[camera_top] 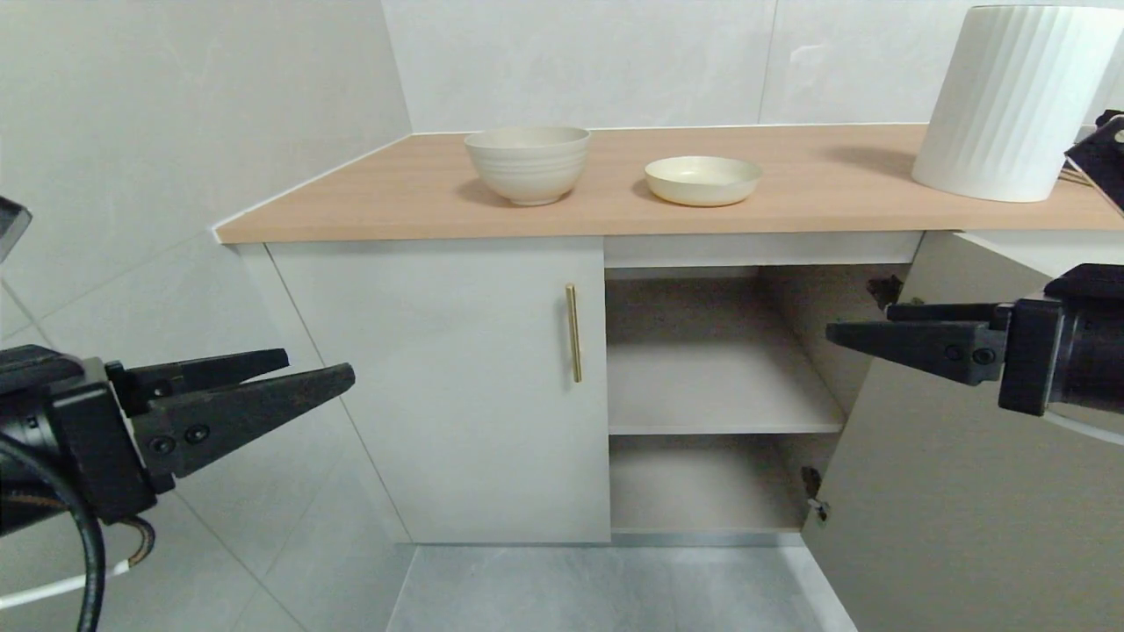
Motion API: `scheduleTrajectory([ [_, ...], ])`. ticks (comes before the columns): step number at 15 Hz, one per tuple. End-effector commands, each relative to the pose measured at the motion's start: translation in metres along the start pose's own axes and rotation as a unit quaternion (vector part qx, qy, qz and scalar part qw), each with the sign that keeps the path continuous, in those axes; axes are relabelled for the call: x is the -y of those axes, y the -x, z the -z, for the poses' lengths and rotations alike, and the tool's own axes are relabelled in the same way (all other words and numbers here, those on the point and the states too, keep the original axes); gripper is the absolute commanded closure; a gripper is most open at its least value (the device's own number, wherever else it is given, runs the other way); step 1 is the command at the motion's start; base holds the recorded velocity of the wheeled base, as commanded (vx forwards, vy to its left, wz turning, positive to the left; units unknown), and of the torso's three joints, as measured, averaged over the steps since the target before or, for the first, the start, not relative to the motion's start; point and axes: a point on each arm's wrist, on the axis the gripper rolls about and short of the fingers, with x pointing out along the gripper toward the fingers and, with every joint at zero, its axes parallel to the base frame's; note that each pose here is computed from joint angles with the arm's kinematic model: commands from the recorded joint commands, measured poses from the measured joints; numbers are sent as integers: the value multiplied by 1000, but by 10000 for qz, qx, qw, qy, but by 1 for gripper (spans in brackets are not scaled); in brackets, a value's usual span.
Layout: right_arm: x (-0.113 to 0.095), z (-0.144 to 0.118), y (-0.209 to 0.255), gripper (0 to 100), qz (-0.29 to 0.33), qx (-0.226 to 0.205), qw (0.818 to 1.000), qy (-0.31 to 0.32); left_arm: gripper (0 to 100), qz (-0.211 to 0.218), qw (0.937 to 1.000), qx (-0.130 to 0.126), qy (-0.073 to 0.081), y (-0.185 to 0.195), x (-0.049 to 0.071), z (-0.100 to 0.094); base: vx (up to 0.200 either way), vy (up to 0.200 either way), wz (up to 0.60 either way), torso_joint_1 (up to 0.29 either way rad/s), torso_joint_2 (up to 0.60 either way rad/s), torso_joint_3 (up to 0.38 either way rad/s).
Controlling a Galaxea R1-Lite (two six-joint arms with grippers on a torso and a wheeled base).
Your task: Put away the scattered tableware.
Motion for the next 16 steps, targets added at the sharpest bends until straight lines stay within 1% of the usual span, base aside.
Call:
scheduleTrajectory([
  [1, -2, -4, 9, 0, -21, 154, 9999, 27, 0, -13, 10000, -2, 8, -2, 0, -2, 0, 0, 0, 0, 0, 0],
  [3, -2, -4, 8, 0, -18, 139, 9999, 24, 0, -23, 10000, -44, 24, -4, -1, -1, 0, 0, 0, 0, 0, 0],
  [6, -2, -4, 9, 0, -13, 155, 9999, 27, 0, -12, 10000, -32, 11, -3, -1, -1, 0, 0, 0, 0, 0, 0],
  [16, -3, -3, 9, 0, -27, 145, 9999, 35, 0, -15, 10000, -9, 11, -3, -1, -3, 200, 0, 0, 9, 0, 3],
])
